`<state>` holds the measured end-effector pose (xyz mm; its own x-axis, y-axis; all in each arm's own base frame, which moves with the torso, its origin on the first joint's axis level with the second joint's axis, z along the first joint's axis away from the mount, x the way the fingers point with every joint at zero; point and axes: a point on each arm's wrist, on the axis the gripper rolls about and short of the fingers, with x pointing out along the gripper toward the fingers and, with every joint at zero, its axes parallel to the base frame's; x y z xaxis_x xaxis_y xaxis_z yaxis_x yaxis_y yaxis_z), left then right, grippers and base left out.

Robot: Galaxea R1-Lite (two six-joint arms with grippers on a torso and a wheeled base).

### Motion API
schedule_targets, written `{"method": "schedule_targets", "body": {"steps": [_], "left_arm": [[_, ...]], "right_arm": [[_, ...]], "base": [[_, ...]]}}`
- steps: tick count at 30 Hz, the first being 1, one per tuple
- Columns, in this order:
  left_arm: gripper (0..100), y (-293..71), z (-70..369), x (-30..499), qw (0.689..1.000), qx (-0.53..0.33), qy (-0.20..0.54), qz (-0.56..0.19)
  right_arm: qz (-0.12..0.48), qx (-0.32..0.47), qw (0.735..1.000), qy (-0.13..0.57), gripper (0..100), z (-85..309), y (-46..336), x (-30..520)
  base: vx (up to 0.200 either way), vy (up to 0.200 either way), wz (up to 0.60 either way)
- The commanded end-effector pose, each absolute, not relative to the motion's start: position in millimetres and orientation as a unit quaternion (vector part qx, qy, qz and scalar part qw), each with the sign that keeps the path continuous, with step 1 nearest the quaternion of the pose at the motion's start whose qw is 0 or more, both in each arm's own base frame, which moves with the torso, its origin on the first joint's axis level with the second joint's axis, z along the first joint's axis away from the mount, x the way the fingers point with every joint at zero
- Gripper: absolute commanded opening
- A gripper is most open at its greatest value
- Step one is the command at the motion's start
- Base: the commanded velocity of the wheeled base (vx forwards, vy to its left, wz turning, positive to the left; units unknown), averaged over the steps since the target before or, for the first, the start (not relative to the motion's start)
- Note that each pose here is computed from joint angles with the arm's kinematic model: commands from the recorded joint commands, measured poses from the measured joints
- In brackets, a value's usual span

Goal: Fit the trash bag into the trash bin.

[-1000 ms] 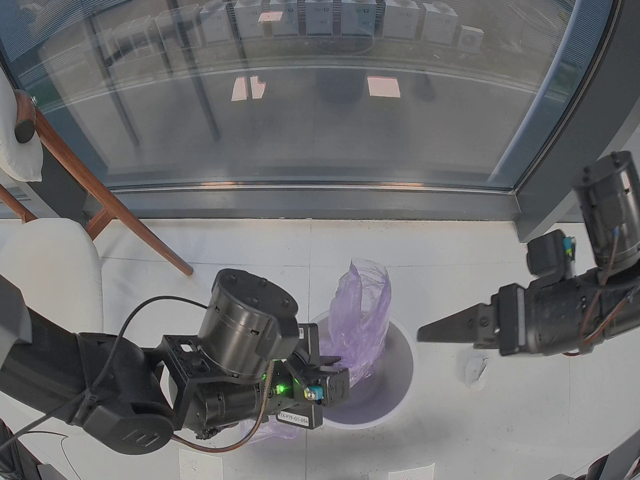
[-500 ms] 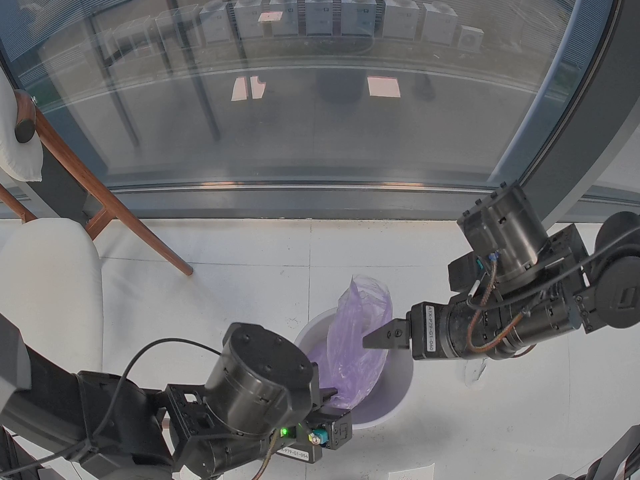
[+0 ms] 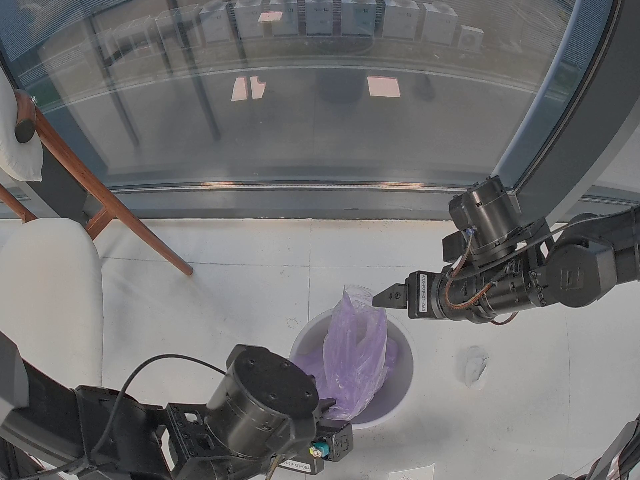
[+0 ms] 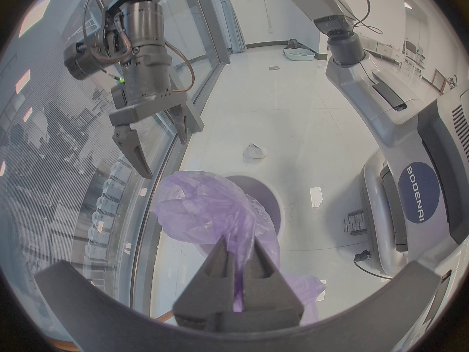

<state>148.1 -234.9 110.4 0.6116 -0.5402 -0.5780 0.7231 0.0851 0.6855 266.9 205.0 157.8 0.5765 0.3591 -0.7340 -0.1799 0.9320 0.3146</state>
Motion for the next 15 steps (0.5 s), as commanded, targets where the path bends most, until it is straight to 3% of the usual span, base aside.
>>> {"method": "schedule_targets", "body": {"steps": [1,12,13,15], "left_arm": [[0,-237.4,110.0,150.3,0.74,0.514,0.076,-0.427],[0,-240.8,107.9,153.4,0.746,0.509,0.068,-0.423],[0,-240.1,107.2,153.4,0.746,0.51,0.07,-0.423],[0,-239.6,104.4,153.7,0.744,0.512,0.074,-0.423]], "right_arm": [[0.148,0.09,0.874,0.453,100,140.9,213.0,271.2],[0.163,0.075,0.869,0.461,100,135.4,227.2,261.3],[0.164,0.073,0.87,0.459,0,135.9,229.4,259.1],[0.165,0.071,0.871,0.456,0,137.0,232.1,256.2]], "base": [[0.0,0.0,0.0],[0.0,0.0,0.0],[0.0,0.0,0.0],[0.0,0.0,0.0]]}}
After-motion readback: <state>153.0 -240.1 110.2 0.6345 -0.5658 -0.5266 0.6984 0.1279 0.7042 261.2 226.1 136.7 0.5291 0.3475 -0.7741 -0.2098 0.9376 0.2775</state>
